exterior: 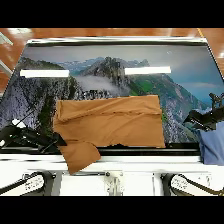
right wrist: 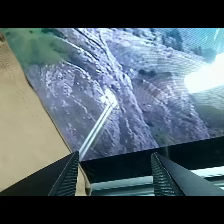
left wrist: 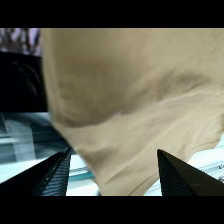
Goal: Fold the shirts.
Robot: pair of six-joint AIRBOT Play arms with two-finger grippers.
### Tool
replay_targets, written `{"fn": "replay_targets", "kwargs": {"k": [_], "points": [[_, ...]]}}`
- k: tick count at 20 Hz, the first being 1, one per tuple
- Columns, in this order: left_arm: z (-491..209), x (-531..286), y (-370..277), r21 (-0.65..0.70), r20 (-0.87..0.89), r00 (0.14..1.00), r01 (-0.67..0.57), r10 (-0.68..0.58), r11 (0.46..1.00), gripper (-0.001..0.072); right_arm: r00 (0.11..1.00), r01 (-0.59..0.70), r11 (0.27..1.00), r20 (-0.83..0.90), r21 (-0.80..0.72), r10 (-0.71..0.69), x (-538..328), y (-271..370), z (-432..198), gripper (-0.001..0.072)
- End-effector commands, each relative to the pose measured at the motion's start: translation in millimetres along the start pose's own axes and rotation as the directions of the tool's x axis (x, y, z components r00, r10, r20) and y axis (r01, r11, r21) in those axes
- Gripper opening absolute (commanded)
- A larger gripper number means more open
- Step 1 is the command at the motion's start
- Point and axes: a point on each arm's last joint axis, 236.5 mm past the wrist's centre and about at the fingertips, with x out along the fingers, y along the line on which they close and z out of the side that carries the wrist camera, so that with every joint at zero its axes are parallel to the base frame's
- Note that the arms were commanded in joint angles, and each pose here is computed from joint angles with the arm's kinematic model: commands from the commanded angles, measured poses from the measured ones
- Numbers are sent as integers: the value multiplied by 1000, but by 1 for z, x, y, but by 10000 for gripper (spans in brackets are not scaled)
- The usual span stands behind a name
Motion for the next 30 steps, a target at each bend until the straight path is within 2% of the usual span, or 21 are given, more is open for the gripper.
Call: {"fn": "replay_targets", "kwargs": {"k": [1, 2, 3, 6, 7, 8, 9, 10, 15, 23, 26, 27, 28, 30], "points": [[3, 6, -7, -12, 9, 1000, 29, -29, 1000, 589, 1000, 4, 1000, 8, 1, -4, 0, -1, 2, 569], [5, 8, -10, -15, 18, 999, 38, -38, 999, 580, 1000, 3, 1000, 8, 3, -3, 0, -1, 2, 569], [5, 11, -11, -12, 22, 999, 37, -37, 999, 483, 1000, 3, 1000, 7, 5, -3, 0, -1, 1, 569], [-1, 24, -9, 6, 11, 1000, 12, -12, 1000, 456, 1000, 0, 1000, -5, 6, 0, 2, -1, -2, 569], [-2, 28, -8, 3, 12, 1000, 5, -5, 1000, 374, 1000, -2, 1000, -19, 10, 2, 6, -1, -6, 569], [-4, 32, -7, -2, 11, 1000, -1, 1, 1000, 218, 999, -7, 1000, -39, 16, 7, 11, -1, -13, 569], [-6, 33, -7, 5, 3, 1000, -3, 3, 1000, 103, 997, -20, 999, -68, 26, 22, 19, 1, -23, 569], [-8, 33, -8, 18, -5, 1000, 1, -1, 1000, 42, 995, -37, 999, -95, 35, 40, 27, 4, -33, 569], [-5, 21, -16, 72, 11, 1000, 9, -9, 997, 42, 947, -232, 972, -223, 21, 231, 65, 41, -90, 571], [13, -5, -33, 136, 89, 996, 6, -18, 991, 42, 913, -289, 951, -267, 107, 308, 93, 54, -129, 570], [21, -13, -39, 154, 115, 993, 4, -22, 988, 42, 909, -323, 935, -227, 145, 349, 106, 63, -133, 568], [23, -16, -41, 161, 123, 992, 3, -23, 987, 42, 910, -334, 928, -202, 164, 363, 109, 66, -130, 551], [27, -20, -44, 169, 136, 990, 1, -24, 986, 42, 912, -344, 922, -172, 178, 374, 111, 68, -124, 451], [33, -29, -50, 207, 163, 986, -6, -29, 978, 42, 906, -385, 905, -114, 180, 408, 109, 76, -110, 133]]}}
